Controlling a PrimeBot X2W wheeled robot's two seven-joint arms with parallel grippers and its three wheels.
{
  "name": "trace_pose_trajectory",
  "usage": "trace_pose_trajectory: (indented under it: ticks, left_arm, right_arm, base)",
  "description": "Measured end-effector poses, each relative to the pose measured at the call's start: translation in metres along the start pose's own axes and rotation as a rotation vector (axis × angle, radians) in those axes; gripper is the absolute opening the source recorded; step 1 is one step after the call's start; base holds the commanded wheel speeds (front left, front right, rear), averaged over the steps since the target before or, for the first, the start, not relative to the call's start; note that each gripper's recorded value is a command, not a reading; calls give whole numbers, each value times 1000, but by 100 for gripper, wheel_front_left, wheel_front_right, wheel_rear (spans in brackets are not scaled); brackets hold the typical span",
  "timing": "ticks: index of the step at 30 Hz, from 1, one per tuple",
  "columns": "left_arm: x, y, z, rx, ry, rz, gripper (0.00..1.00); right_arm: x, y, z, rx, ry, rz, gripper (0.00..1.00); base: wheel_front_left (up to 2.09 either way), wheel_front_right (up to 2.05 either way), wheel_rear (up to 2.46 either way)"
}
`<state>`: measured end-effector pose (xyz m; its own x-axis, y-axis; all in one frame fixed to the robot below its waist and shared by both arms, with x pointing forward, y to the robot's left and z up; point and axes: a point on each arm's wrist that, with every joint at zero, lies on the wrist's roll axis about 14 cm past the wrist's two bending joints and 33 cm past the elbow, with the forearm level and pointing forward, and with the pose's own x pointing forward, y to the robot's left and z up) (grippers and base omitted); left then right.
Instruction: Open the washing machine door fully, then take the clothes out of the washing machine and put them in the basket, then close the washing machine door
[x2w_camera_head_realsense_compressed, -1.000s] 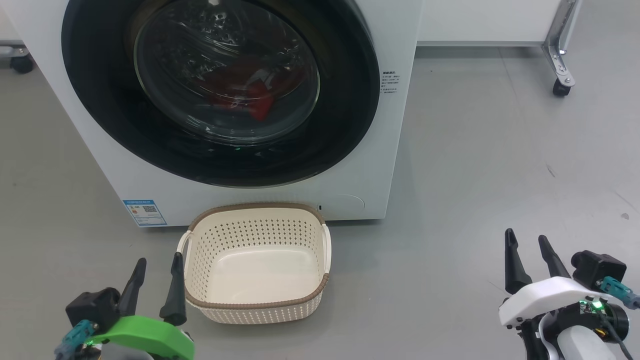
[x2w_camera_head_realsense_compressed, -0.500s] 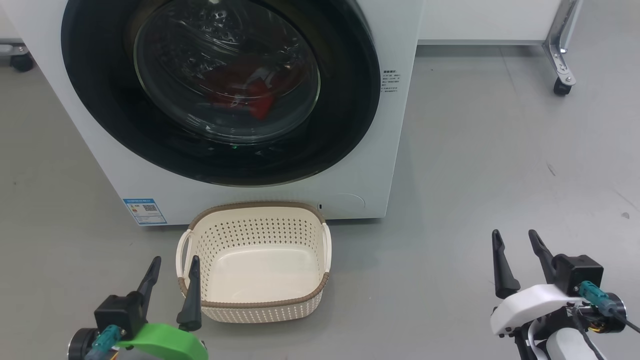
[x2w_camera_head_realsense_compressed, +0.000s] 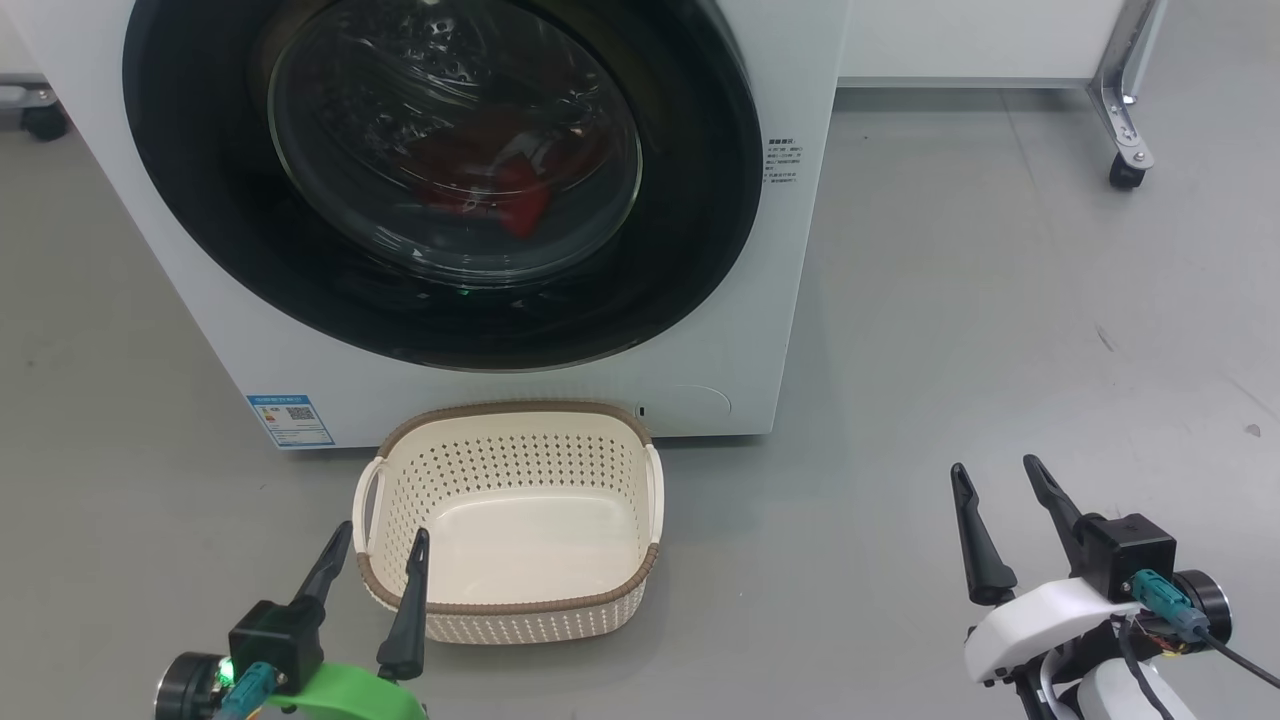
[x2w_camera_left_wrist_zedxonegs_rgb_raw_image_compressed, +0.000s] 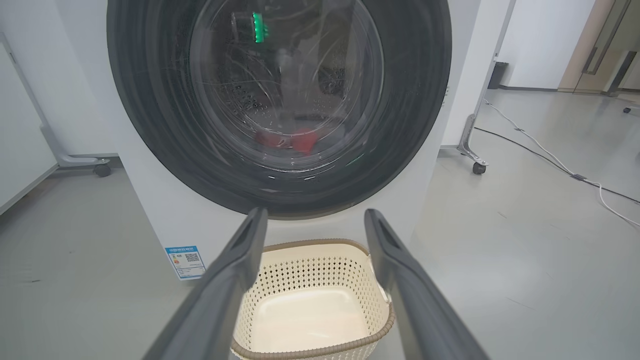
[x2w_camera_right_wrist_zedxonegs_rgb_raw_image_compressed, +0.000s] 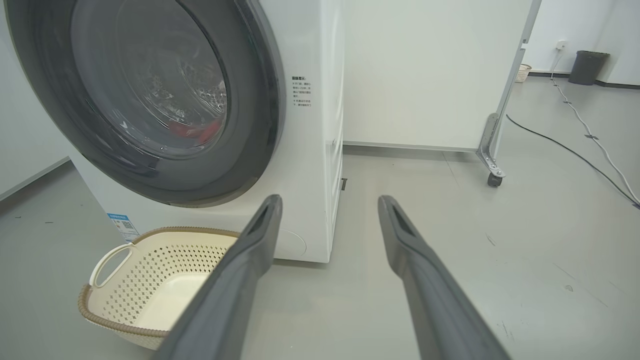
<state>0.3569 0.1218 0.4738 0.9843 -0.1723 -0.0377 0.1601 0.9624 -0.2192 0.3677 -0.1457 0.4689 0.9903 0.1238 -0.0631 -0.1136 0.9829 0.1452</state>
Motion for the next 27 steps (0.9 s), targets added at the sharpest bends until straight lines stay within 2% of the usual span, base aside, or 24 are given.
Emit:
trace_pose_trajectory:
  ticks: [21,22,23,27]
  left_arm:
    - [0,6,-4,3,12,23,100]
    - [0,6,-4,3,12,24,100]
    - [-1,7,-4,4,14,25,100]
    - [-1,8,-6,8,19,29,100]
  right_arm:
    - [-2,-2,-4,7,7,-23,100]
    - [-2,-2,-4,8,7,-24,40]
    - [-2,-2,-4,9,6,-23,0]
    - [-2,-1,-4,16,6,-17,0]
  base:
    - [0,0,0]
    - [0,0,0]
    - [0,0,0]
    - [0,0,0]
